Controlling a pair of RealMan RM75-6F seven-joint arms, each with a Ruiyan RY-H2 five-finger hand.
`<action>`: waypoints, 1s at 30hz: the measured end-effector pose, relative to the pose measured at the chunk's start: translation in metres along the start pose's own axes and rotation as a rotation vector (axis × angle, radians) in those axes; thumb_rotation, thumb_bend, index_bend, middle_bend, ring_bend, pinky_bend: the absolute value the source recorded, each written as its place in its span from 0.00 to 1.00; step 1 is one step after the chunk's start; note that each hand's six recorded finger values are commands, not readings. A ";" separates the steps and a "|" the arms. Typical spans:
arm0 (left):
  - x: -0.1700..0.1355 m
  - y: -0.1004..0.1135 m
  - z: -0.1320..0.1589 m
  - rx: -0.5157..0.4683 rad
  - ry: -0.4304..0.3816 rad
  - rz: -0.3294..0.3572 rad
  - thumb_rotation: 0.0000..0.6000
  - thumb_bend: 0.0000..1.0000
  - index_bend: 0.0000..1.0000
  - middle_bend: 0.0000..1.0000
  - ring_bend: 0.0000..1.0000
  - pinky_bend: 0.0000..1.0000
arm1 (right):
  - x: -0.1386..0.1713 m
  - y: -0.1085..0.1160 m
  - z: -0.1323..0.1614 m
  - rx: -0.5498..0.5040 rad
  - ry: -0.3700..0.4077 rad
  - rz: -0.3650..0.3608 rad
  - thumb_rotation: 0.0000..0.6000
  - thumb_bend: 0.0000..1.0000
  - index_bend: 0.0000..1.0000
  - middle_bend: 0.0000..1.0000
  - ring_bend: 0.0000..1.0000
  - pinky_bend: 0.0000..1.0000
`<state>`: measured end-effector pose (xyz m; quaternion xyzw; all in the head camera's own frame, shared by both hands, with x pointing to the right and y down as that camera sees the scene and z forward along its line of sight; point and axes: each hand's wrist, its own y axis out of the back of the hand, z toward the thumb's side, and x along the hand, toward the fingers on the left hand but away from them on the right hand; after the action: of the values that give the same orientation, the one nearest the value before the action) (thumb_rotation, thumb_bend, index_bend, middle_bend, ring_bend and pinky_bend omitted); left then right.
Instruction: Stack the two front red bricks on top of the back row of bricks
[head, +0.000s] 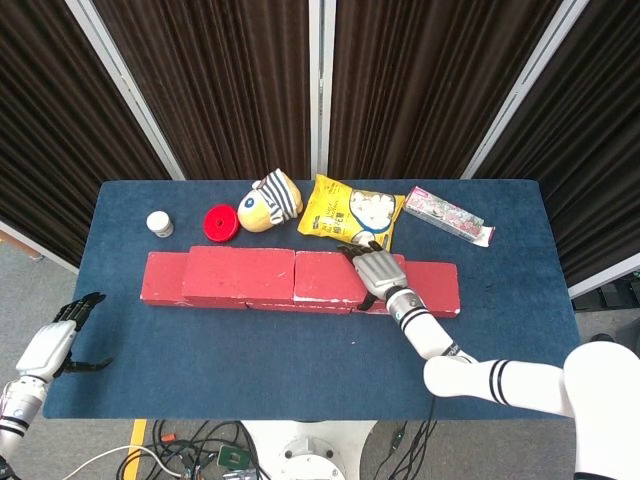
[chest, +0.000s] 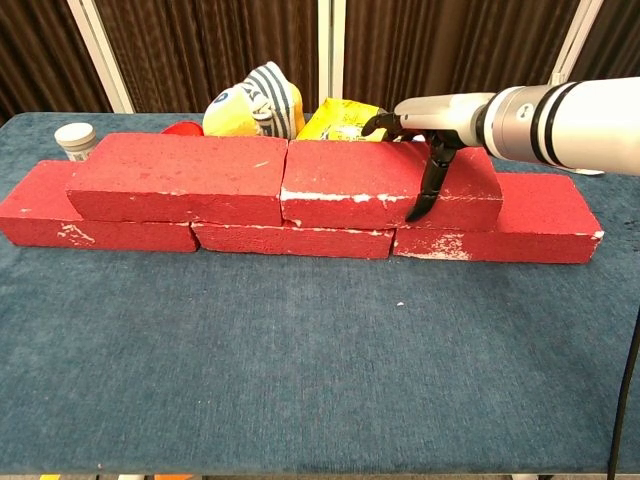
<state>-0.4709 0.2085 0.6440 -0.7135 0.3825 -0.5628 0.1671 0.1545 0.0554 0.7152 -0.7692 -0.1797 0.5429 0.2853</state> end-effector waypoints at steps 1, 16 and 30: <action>0.000 0.000 0.000 0.000 0.000 0.000 1.00 0.13 0.00 0.00 0.00 0.00 | 0.000 0.000 0.000 -0.001 0.000 0.001 1.00 0.06 0.00 0.28 0.15 0.00; 0.000 0.000 -0.001 -0.006 0.002 0.001 1.00 0.13 0.00 0.00 0.00 0.00 | 0.001 -0.002 0.004 -0.011 0.032 0.021 1.00 0.00 0.00 0.00 0.00 0.00; 0.000 0.000 -0.001 -0.003 -0.001 0.002 1.00 0.13 0.00 0.00 0.00 0.00 | 0.001 0.002 0.004 -0.030 0.025 -0.011 1.00 0.00 0.00 0.00 0.00 0.00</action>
<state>-0.4714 0.2085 0.6446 -0.7138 0.3839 -0.5616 0.1665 0.1513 0.0555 0.7126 -0.7791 -0.1884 0.5288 0.2792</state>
